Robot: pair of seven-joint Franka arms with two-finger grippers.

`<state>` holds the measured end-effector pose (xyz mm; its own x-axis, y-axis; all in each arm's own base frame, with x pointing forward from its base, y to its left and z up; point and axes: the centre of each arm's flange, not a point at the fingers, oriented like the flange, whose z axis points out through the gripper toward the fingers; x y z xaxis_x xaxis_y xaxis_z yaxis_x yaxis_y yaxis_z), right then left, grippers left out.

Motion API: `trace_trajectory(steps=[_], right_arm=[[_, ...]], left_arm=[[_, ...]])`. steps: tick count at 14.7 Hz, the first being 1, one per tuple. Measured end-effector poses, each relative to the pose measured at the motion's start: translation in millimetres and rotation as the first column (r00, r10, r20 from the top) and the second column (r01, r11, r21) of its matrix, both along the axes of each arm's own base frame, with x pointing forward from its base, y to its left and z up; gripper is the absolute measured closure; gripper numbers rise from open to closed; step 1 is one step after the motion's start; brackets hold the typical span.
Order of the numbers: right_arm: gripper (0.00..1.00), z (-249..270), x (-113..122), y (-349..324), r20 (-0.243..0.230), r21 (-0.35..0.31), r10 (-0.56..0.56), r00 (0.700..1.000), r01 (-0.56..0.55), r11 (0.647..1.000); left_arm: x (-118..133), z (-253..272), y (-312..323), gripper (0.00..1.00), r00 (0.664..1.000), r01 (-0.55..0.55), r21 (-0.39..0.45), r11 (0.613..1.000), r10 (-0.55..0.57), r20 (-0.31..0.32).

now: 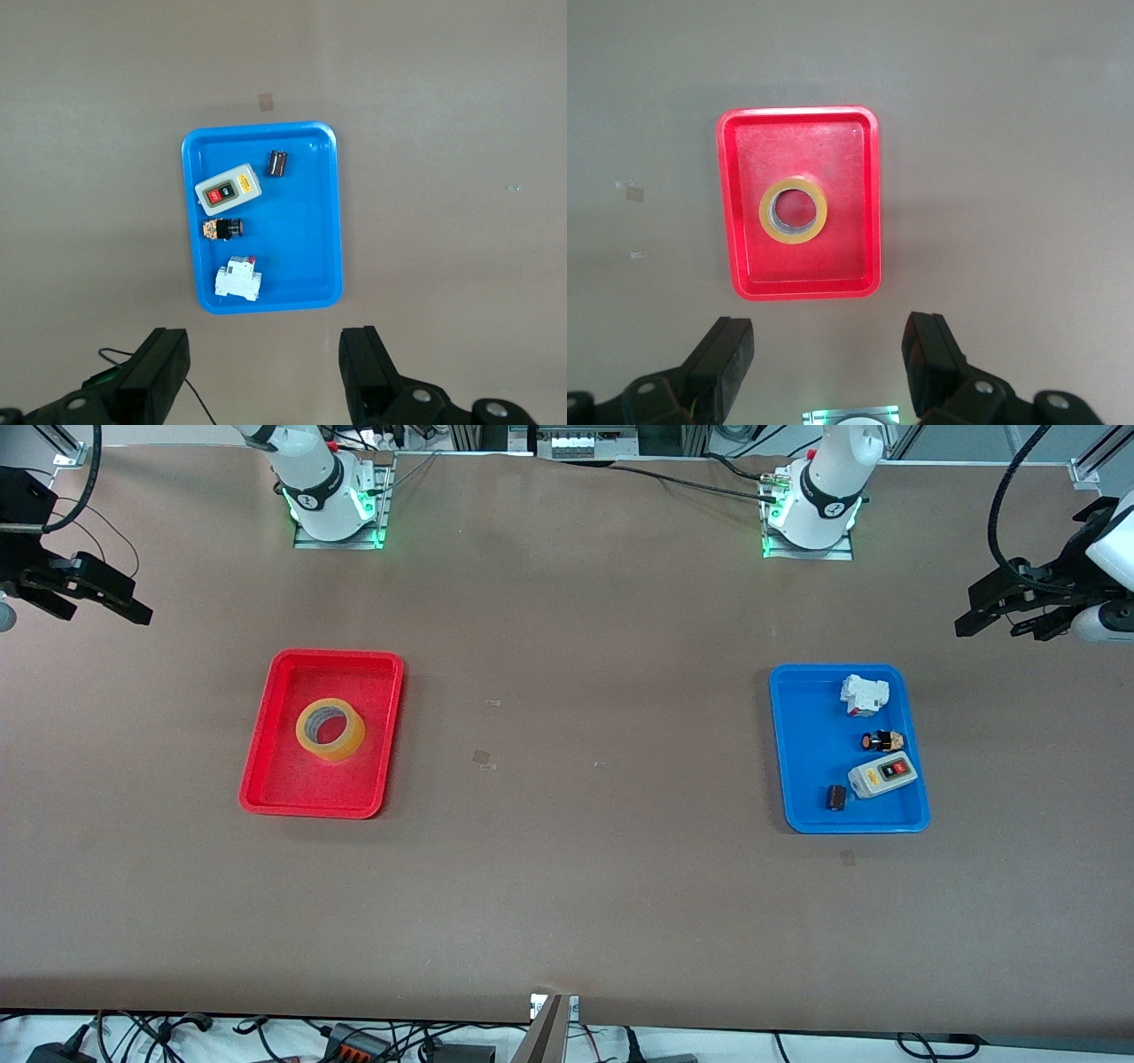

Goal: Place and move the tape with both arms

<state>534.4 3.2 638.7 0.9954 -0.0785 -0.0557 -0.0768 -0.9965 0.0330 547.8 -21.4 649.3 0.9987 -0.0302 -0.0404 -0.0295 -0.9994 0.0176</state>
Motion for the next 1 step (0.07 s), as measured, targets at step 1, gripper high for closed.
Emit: trace_trajectory(steps=[1], right_arm=[[0.01,0.3,-1.8,0.7,0.002,0.0,0.002,1.0,-0.002,1.0]], left_arm=[[0.0,0.0,0.0,0.0,1.0,0.0,0.0,1.0,0.0,0.0]])
